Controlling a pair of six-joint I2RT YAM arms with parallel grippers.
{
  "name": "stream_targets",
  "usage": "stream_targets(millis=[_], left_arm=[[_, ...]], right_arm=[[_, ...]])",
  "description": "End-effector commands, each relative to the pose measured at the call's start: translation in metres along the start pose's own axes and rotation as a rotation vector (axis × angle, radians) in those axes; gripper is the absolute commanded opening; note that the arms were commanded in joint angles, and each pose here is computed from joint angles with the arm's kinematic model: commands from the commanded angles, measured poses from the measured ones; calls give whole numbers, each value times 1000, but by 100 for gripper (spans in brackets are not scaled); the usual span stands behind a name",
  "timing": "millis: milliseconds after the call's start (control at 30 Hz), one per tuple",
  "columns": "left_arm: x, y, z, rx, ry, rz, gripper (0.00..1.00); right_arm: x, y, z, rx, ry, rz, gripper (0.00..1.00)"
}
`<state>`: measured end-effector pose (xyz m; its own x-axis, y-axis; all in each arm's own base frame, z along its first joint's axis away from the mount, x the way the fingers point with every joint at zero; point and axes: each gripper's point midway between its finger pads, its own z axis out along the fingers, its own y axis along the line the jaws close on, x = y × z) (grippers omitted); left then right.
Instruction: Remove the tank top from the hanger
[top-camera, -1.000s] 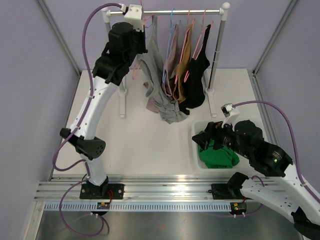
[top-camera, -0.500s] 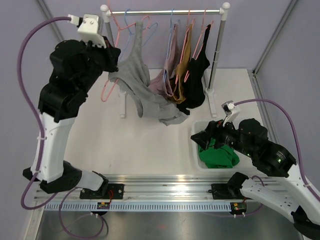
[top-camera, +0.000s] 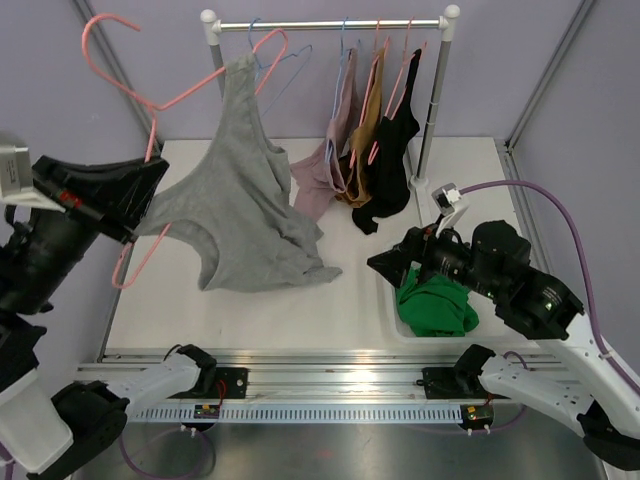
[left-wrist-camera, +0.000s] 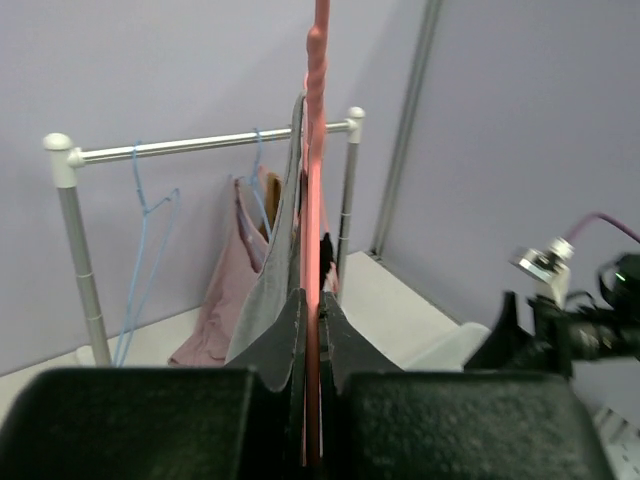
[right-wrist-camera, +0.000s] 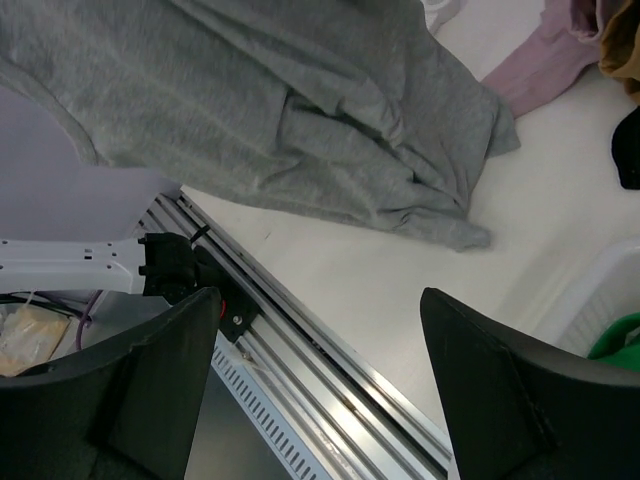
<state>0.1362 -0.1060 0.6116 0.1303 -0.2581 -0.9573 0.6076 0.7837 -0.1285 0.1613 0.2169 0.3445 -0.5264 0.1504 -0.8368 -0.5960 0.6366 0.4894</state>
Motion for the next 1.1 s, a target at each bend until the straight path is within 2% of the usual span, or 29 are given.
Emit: stream_targets(millis=[0, 67, 100, 167, 200, 333, 400, 433, 533, 600, 633, 800, 900, 933, 1000, 1067], left_arm=[[24, -31, -6, 179, 69, -43, 0], [47, -38, -6, 222, 126, -89, 0], [72, -35, -9, 217, 178, -112, 0], [97, -31, -8, 199, 214, -148, 0], [126, -26, -8, 182, 273, -168, 0], [184, -26, -10, 188, 392, -256, 0], [203, -26, -10, 187, 422, -302, 0], [225, -24, -12, 175, 460, -322, 0], [246, -22, -12, 161, 478, -369, 0], [262, -18, -15, 136, 497, -390, 0], [267, -17, -17, 126, 494, -404, 0], [272, -17, -18, 122, 489, -420, 0], [273, -14, -20, 110, 491, -413, 0], [273, -13, -20, 103, 492, -411, 0], [275, -11, -21, 89, 501, -402, 0], [278, -6, -22, 65, 506, -392, 0]], right_arm=[[-28, 27, 6, -112, -66, -23, 89], [-25, 35, 19, -168, -49, -22, 92], [-23, 37, 23, -184, -42, -11, 94], [-17, 40, 39, -222, -23, -2, 99], [-11, 40, 45, -231, -7, 11, 100], [-10, 43, 72, -275, -18, 52, 99], [-10, 33, 88, -223, -32, 90, 99], [-9, 29, 94, -202, -33, 99, 98], [0, 15, 117, -95, -22, 121, 92], [0, 16, 127, -58, -23, 80, 91], [15, 13, 139, 10, 6, 53, 90], [28, 11, 166, 106, 30, 3, 85], [31, 3, 175, 161, 17, 0, 72], [29, -1, 175, 187, 5, -3, 65], [28, -8, 174, 222, -12, -6, 45], [29, -13, 172, 242, -14, -12, 35]])
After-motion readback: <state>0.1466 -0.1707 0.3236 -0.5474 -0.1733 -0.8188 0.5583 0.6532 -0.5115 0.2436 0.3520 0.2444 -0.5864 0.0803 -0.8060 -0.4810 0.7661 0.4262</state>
